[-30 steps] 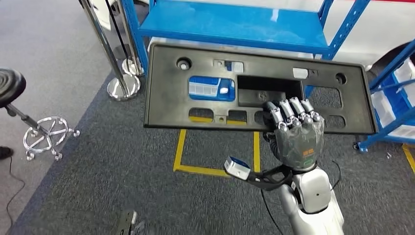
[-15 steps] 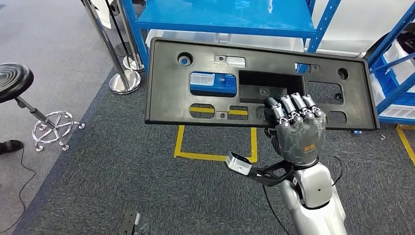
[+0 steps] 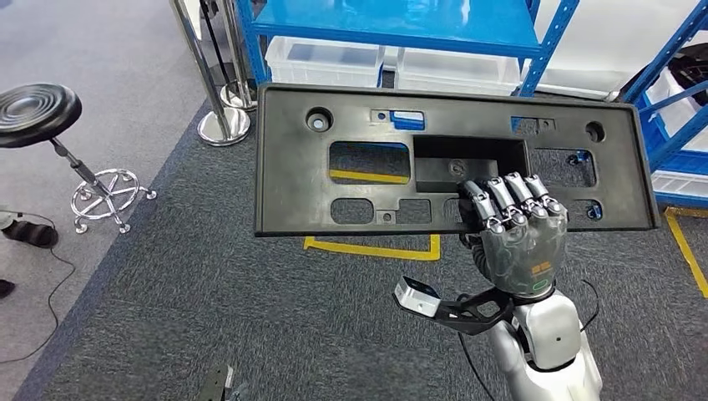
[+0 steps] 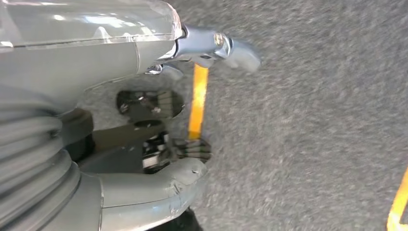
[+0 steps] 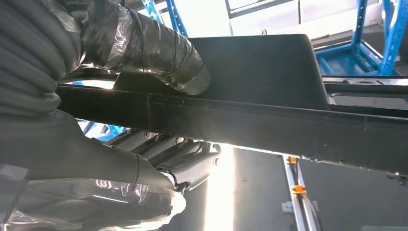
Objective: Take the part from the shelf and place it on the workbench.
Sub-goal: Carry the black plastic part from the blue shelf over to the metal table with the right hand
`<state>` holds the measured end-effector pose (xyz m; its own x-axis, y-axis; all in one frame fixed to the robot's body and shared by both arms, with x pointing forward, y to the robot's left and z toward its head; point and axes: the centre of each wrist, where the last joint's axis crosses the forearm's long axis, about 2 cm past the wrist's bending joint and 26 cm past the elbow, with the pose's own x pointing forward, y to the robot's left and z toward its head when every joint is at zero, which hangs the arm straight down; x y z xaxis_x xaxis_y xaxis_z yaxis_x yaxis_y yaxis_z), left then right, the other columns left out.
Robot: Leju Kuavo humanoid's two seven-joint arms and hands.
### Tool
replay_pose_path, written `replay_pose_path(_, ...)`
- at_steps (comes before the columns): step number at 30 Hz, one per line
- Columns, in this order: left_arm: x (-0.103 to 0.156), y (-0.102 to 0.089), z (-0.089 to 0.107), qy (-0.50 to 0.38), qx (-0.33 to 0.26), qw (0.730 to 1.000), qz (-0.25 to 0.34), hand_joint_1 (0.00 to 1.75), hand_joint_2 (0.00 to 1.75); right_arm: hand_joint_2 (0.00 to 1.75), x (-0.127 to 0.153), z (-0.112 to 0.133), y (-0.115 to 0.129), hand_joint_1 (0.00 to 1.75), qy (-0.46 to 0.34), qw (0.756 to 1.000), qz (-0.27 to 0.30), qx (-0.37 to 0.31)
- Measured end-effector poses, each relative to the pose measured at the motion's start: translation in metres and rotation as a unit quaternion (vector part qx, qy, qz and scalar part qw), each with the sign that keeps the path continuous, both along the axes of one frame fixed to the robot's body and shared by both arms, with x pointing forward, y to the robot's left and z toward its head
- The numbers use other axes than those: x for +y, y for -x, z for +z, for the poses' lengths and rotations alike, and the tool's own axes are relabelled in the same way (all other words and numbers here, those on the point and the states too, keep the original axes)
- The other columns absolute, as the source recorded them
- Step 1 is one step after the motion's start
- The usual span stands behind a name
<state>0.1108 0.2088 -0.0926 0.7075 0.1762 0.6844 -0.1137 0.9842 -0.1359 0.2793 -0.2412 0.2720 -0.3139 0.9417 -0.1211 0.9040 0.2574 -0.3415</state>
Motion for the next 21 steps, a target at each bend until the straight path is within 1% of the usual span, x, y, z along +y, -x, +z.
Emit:
replay_pose_path(6,-0.003,0.001,0.000,0.003,0.000,1.000,-0.001,0.00,1.75,1.75,-0.006,-0.003,0.011,1.75,-0.001,1.000,0.000,-0.002)
replay_pose_path(10,-0.003,0.001,0.000,0.003,0.000,1.000,-0.001,0.00,1.75,1.75,-0.008,0.000,0.014,1.75,-0.002,1.000,-0.001,-0.008)
replay_pose_path(15,-0.002,0.004,0.000,0.000,0.000,1.000,0.000,0.00,1.75,1.75,-0.010,-0.002,0.015,1.75,0.004,1.000,0.007,-0.009)
replay_pose_path(21,0.002,0.002,-0.001,-0.007,0.000,1.000,-0.003,0.00,1.75,1.75,-0.016,-0.005,0.018,1.75,0.004,1.000,0.014,-0.010)
